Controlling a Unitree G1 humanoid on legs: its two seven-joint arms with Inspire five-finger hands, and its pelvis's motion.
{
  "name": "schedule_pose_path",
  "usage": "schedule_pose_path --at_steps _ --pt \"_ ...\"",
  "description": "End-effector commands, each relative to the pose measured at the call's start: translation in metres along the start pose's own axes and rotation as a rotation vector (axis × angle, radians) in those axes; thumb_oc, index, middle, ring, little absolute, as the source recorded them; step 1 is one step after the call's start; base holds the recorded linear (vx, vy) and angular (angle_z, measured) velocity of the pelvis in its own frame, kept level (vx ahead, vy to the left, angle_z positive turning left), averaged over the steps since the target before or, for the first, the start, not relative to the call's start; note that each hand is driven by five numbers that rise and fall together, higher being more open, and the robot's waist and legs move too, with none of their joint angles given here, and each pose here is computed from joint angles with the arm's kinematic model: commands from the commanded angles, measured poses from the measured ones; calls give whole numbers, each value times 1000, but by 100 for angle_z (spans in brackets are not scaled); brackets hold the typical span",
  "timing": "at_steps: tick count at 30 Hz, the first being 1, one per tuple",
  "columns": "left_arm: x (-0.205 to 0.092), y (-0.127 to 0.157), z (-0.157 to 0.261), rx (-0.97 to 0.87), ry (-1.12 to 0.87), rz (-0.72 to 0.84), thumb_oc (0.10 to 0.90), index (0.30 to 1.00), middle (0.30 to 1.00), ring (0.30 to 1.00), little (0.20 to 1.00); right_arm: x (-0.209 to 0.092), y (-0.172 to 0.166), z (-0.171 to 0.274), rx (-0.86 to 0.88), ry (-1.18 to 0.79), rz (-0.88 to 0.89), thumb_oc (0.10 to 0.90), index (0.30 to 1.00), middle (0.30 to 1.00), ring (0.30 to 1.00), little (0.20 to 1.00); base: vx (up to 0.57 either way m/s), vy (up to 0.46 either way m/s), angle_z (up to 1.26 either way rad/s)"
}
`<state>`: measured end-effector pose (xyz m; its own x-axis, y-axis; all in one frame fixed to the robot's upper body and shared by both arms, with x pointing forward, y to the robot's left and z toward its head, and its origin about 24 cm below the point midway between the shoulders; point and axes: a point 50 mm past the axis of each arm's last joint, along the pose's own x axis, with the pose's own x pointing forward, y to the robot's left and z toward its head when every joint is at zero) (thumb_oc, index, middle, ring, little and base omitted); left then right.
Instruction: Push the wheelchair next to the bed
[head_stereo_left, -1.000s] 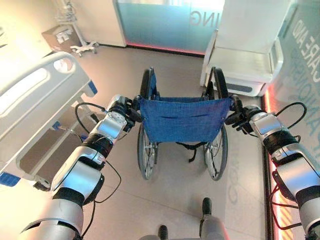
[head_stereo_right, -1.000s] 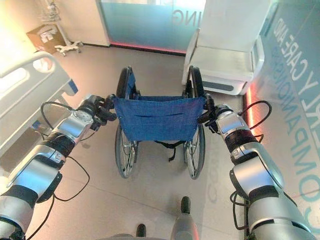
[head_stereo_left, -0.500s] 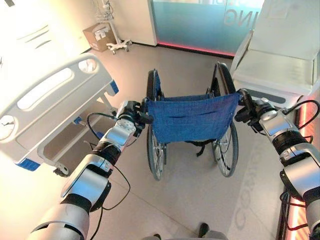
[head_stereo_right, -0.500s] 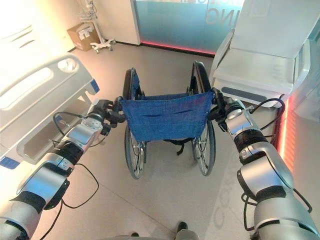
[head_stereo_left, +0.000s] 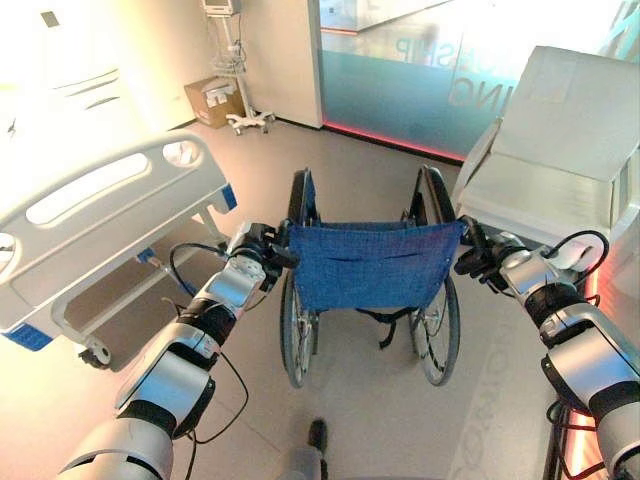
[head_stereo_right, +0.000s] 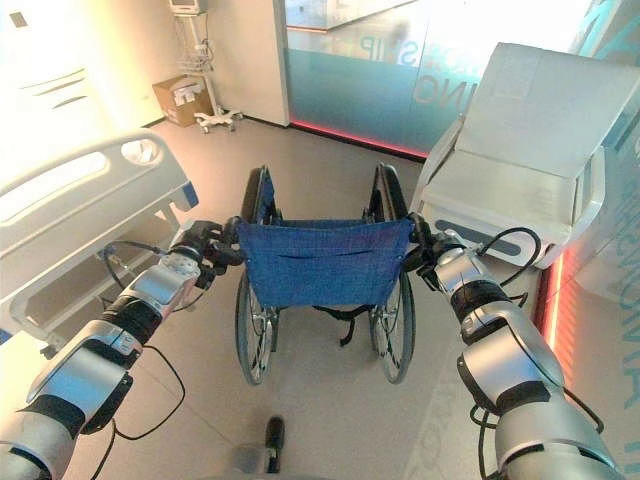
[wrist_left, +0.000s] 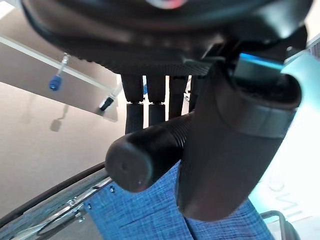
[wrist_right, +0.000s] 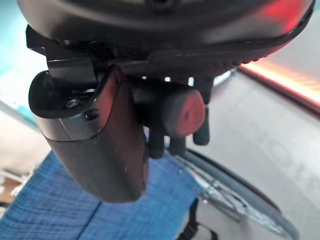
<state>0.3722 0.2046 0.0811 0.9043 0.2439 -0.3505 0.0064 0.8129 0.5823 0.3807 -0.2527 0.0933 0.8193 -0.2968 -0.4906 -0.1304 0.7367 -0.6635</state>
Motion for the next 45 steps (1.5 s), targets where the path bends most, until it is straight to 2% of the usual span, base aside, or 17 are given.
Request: schedule_pose_path --at_steps 1,9,18,27,34,45 --pt "2 3 -55 160 135 -27 400 300 300 300 300 -23 -54 60 -215 -327 -186 400 300 300 300 300 412 147 -46" --pt "8 19 -42 197 133 -20 400 300 300 300 300 -17 -43 51 -150 -325 -166 400 300 300 300 300 292 96 -10" --pt "5 -6 -43 210 138 -32 400 300 300 300 300 -16 -32 51 -201 -387 -135 400 300 300 300 300 317 41 -7" --pt "6 0 -40 197 116 -41 400 300 300 300 300 -27 -47 75 -243 -429 -195 400 300 300 300 300 325 -274 40" --pt "-2 -30 -65 193 156 -106 400 300 300 300 300 -23 -51 60 -264 -380 -181 400 300 300 300 300 365 -411 67" --pt "-3 -42 -61 173 148 -159 400 300 300 300 300 -25 -71 53 -338 -364 -225 400 300 300 300 300 214 -287 38"
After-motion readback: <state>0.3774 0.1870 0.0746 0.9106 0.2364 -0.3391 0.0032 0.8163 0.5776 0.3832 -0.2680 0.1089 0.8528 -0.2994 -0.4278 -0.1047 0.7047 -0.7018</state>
